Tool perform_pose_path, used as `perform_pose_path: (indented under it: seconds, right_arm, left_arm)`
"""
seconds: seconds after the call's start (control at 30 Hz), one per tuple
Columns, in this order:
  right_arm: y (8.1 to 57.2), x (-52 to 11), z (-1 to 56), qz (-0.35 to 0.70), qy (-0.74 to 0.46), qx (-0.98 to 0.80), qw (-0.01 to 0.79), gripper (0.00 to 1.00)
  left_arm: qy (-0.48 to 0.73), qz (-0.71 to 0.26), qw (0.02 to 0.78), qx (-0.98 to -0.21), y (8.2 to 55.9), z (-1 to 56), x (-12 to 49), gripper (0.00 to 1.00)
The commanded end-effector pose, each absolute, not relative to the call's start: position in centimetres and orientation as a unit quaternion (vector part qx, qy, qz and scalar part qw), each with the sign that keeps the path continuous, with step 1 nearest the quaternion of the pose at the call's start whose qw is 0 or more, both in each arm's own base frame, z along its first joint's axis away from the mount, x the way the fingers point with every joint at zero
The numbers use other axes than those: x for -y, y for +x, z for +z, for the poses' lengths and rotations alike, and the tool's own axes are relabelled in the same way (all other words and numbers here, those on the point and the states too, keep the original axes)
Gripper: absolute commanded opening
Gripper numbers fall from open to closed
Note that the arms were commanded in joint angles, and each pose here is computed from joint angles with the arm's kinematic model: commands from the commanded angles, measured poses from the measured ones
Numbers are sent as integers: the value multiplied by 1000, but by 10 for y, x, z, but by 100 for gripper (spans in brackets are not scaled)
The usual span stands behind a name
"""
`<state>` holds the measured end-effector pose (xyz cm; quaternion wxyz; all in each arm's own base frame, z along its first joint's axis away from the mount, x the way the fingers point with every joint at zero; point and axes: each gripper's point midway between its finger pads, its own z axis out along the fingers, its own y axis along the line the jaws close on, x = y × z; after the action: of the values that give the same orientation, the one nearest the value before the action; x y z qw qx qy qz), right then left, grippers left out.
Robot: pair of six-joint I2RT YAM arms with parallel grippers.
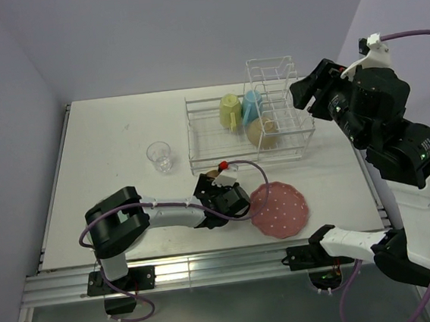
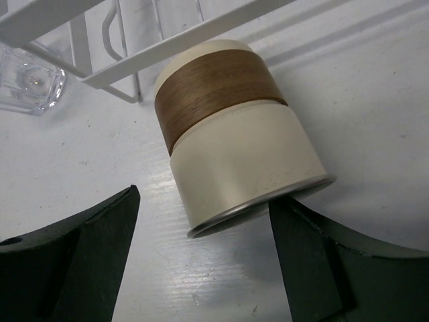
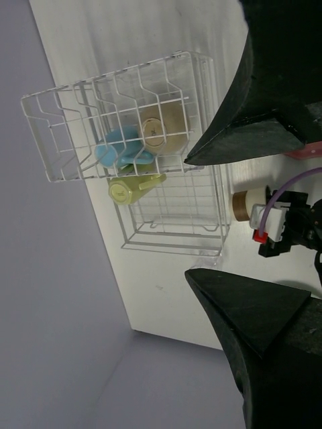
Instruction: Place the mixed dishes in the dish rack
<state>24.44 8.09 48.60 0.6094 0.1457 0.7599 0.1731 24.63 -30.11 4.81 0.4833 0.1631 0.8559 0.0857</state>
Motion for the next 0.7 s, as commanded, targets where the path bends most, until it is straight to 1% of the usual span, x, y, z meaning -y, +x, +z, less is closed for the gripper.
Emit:
perform_pose_path:
  seconds: [0.0, 0.07, 0.17, 0.2, 0.23, 0.27, 0.37, 0.43, 0.57, 0.63, 0.67]
  right_arm:
    - [240, -77, 482, 168, 144, -762, 609, 70]
    - [238, -76, 482, 170, 144, -762, 607, 70]
    - [236, -75, 481, 168, 144, -764, 606, 69]
    - [235, -73, 483, 167, 145, -763, 608, 69]
    - [234, -72, 483, 167, 147, -762, 609, 69]
    - [234, -72, 483, 168, 147, -761, 609, 69]
    - [234, -73, 482, 168, 146, -763, 607, 68]
    - [233, -73, 482, 170, 147, -763, 606, 68]
    - [234, -74, 478, 172, 149, -764, 603, 67]
    - [234, -75, 477, 173, 149, -765, 603, 67]
    - [234, -76, 477, 175, 148, -766, 601, 67]
  left_arm:
    - [152, 78, 507, -844, 253, 56, 310, 82]
    - [151, 78, 509, -843, 253, 55, 309, 79]
    - [144, 76, 510, -845, 254, 51, 305, 72]
    - [140, 77, 508, -847, 255, 49, 301, 66]
    - [139, 79, 504, -849, 255, 46, 298, 63]
    - [138, 78, 502, -850, 255, 44, 297, 56]
    - [139, 76, 500, -852, 255, 40, 294, 50]
    - [140, 75, 499, -852, 254, 39, 293, 43]
    - [131, 60, 505, -851, 254, 46, 294, 35]
    - [133, 56, 506, -851, 254, 47, 294, 29]
    - [133, 55, 505, -851, 253, 49, 294, 22]
